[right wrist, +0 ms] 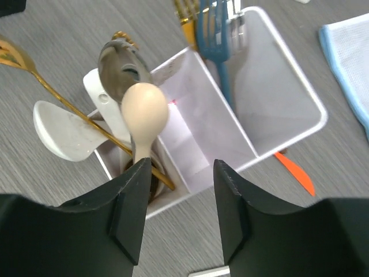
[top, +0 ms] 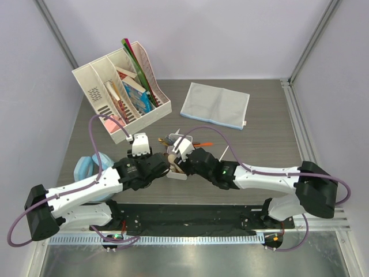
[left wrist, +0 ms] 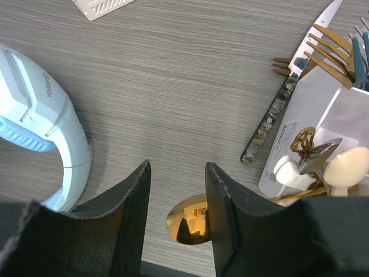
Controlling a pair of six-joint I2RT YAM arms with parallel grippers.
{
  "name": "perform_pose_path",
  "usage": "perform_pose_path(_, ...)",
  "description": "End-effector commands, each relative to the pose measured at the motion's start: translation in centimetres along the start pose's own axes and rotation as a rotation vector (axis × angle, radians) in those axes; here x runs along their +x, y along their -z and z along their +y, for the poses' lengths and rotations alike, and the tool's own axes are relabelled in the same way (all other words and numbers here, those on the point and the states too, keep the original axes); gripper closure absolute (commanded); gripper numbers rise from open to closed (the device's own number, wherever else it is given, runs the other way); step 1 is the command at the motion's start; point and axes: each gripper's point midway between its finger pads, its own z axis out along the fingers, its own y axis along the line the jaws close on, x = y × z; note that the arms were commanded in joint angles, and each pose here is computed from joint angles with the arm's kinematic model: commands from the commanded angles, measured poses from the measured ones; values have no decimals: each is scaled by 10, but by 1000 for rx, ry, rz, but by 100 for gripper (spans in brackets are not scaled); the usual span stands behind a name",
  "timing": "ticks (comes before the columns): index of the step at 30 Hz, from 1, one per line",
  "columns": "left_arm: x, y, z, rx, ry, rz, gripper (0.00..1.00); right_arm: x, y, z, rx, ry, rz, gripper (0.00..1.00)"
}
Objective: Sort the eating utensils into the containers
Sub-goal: Place the spoon in the storage box, then pick up the chopstick from the center of the board.
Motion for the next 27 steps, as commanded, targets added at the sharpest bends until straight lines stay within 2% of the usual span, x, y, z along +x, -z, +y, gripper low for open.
perform_pose_path(1, -14, 1, -5, 7, 39, -41, 56, -35, 24, -21, 84, -80, -132, 45)
perform_pose_path(4, -15, 1, -6, 11, 47, -44, 56, -42, 35, -33, 134, -107, -165, 47)
perform_pose_path(10, -16, 4, 3, 0, 60, -49, 57, -31, 74, -109, 536, -343, -144, 41)
perform_pose_path(11, -15, 4, 4, 1, 63, -49, 57, -16, 80, -125, 591, -350, -71, 41)
perform_pose_path(15, -13, 5, 10, 16, 88, -58, 56, 27, 81, -160, 687, -523, 57, 45)
perform_pose_path(18, -13, 5, 10, 21, 101, -63, 56, 64, 73, -180, 726, -677, 176, 46)
perform_pose_path(19, -13, 5, 11, 21, 102, -64, 57, 71, 65, -174, 672, -734, 207, 46)
perform_pose_path(27, -11, 4, 12, 8, 89, -57, 57, 117, 24, -157, 581, -793, 412, 44)
